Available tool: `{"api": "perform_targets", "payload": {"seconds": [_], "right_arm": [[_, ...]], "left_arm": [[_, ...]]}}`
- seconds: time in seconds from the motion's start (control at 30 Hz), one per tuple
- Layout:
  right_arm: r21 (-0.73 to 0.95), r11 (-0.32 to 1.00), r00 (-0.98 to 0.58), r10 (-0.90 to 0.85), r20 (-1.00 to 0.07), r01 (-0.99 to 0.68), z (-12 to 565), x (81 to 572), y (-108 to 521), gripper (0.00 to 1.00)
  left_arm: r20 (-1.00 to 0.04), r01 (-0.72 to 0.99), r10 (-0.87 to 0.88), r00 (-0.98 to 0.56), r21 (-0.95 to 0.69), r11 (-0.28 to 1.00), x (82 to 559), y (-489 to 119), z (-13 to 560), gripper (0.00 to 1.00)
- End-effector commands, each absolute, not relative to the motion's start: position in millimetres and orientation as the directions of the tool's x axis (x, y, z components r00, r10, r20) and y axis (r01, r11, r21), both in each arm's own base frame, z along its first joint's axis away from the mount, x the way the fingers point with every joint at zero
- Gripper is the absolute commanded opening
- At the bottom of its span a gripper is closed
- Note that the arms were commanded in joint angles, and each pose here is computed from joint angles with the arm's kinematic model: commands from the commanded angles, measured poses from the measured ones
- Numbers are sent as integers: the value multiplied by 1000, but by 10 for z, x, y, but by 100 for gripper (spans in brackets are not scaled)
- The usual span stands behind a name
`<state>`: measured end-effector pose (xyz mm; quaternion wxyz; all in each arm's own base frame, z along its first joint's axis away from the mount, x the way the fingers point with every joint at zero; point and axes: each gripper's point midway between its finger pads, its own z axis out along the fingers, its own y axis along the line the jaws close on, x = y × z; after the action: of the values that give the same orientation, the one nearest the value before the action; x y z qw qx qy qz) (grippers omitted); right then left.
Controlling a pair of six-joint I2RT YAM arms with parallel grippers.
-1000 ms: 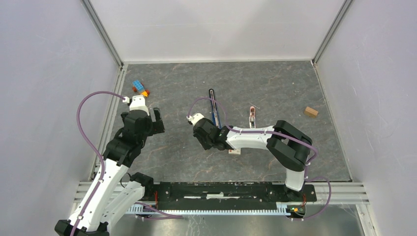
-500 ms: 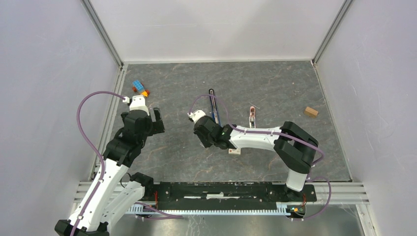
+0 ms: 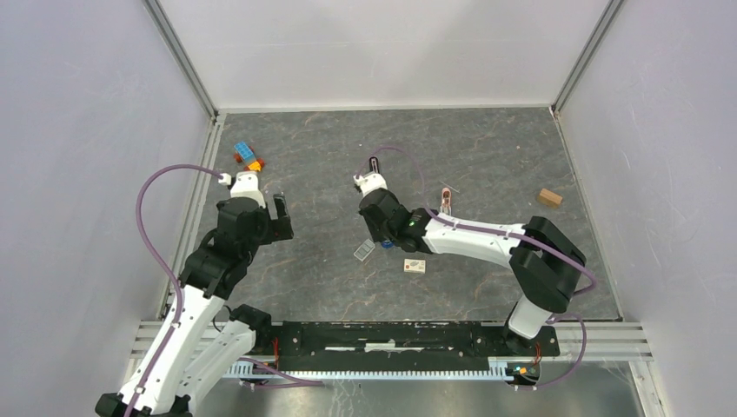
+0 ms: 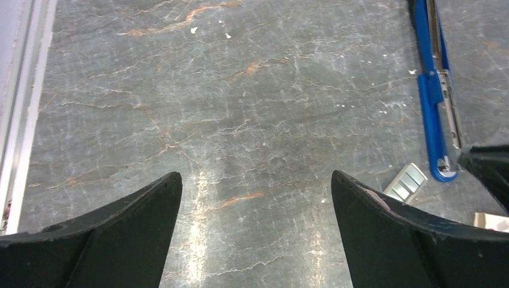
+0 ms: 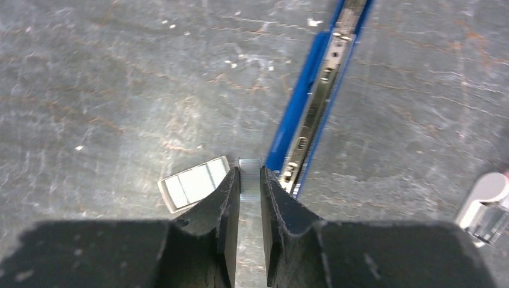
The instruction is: Load the staples into the stapler
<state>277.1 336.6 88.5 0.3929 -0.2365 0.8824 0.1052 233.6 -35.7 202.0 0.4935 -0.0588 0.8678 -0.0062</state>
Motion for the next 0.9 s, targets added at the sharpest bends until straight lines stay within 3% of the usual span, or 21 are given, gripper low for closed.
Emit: {"api": "perform_targets", "payload": {"seconds": [0.0,0.87], "right_arm": [[-12,924,-579,-250,-776,-383,1044,2945,3108,23],[42,961,-626,-145,-767,-274,812,3097,3107,23]], "left_arm": [[-854,-33,-152,-498,-156,987,2240,-506,2127,100],[-864,-12,-152,-480,-167,986,2235,-529,2121,100]]}}
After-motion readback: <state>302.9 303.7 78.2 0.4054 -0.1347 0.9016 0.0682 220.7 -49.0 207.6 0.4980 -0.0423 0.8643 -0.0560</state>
